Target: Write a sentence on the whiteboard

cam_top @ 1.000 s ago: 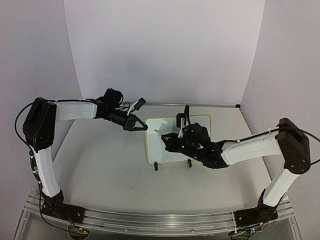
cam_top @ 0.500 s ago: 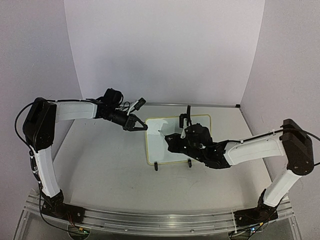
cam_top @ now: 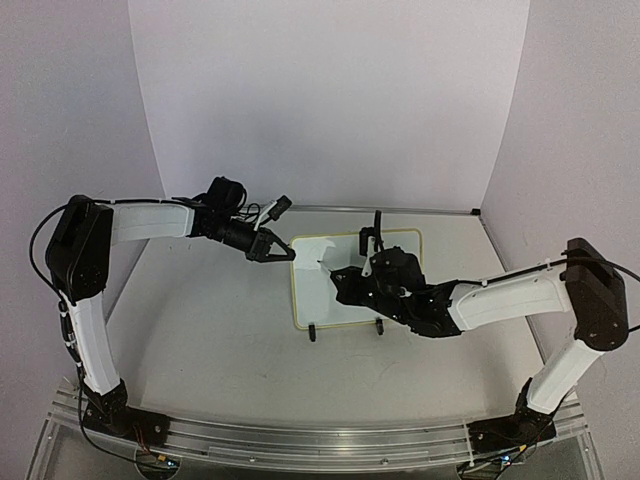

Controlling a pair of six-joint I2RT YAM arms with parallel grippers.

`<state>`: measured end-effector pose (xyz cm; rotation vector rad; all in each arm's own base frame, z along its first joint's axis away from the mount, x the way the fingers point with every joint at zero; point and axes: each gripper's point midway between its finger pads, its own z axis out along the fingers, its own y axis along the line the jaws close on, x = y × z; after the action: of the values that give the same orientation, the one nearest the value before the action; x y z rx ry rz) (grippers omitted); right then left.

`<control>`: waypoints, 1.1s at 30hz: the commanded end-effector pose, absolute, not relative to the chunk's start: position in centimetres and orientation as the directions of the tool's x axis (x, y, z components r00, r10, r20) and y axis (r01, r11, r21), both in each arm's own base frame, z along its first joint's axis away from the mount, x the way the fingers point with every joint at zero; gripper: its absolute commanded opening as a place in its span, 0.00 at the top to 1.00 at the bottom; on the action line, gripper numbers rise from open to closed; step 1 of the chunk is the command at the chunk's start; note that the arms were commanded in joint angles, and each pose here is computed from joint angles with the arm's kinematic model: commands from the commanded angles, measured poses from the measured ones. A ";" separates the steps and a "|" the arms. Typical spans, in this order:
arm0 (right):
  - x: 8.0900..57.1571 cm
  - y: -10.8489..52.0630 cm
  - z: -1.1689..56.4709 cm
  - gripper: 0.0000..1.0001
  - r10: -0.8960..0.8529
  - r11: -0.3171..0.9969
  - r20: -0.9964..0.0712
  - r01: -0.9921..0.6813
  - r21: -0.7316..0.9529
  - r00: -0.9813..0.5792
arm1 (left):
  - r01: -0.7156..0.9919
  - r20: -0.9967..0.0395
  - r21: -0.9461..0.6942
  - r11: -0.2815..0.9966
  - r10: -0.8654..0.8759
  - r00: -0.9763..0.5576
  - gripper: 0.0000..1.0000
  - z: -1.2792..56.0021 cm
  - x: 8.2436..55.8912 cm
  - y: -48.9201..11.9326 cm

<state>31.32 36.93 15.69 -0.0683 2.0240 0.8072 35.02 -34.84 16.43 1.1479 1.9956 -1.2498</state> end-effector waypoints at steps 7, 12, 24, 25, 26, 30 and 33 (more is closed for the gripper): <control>32.4 35.8 16.2 1.00 0.223 0.821 -0.817 -0.349 0.451 -0.532 | 0.898 -0.782 -0.367 0.243 0.443 -0.439 1.00 15.7 35.3 -34.7; 30.8 36.5 19.5 1.00 0.199 0.745 -0.845 -0.484 0.459 -0.496 | 0.896 -0.778 -0.364 0.255 0.446 -0.443 1.00 15.4 35.5 -34.6; 29.9 33.0 20.6 1.00 0.169 0.688 -0.824 -0.534 0.492 -0.541 | 0.896 -0.779 -0.358 0.263 0.446 -0.441 1.00 15.5 35.6 -34.5; 29.9 32.9 20.5 1.00 0.168 0.678 -0.821 -0.541 0.498 -0.546 | 0.896 -0.779 -0.357 0.263 0.446 -0.441 1.00 15.5 35.6 -34.5; 29.8 32.9 20.4 1.00 0.167 0.670 -0.819 -0.546 0.502 -0.549 | 0.896 -0.779 -0.356 0.264 0.446 -0.441 1.00 15.5 35.6 -34.5; 30.1 33.0 20.0 1.00 0.158 0.660 -0.815 -0.554 0.507 -0.557 | 0.896 -0.777 -0.355 0.267 0.448 -0.442 1.00 15.3 35.7 -34.5; 30.5 33.4 19.8 1.00 0.161 0.662 -0.813 -0.549 0.510 -0.560 | 0.894 -0.774 -0.359 0.268 0.451 -0.446 1.00 15.1 35.7 -34.5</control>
<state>30.37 32.34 19.27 -0.2642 1.9800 0.9273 34.87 -34.97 16.53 1.1618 1.9886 -1.2485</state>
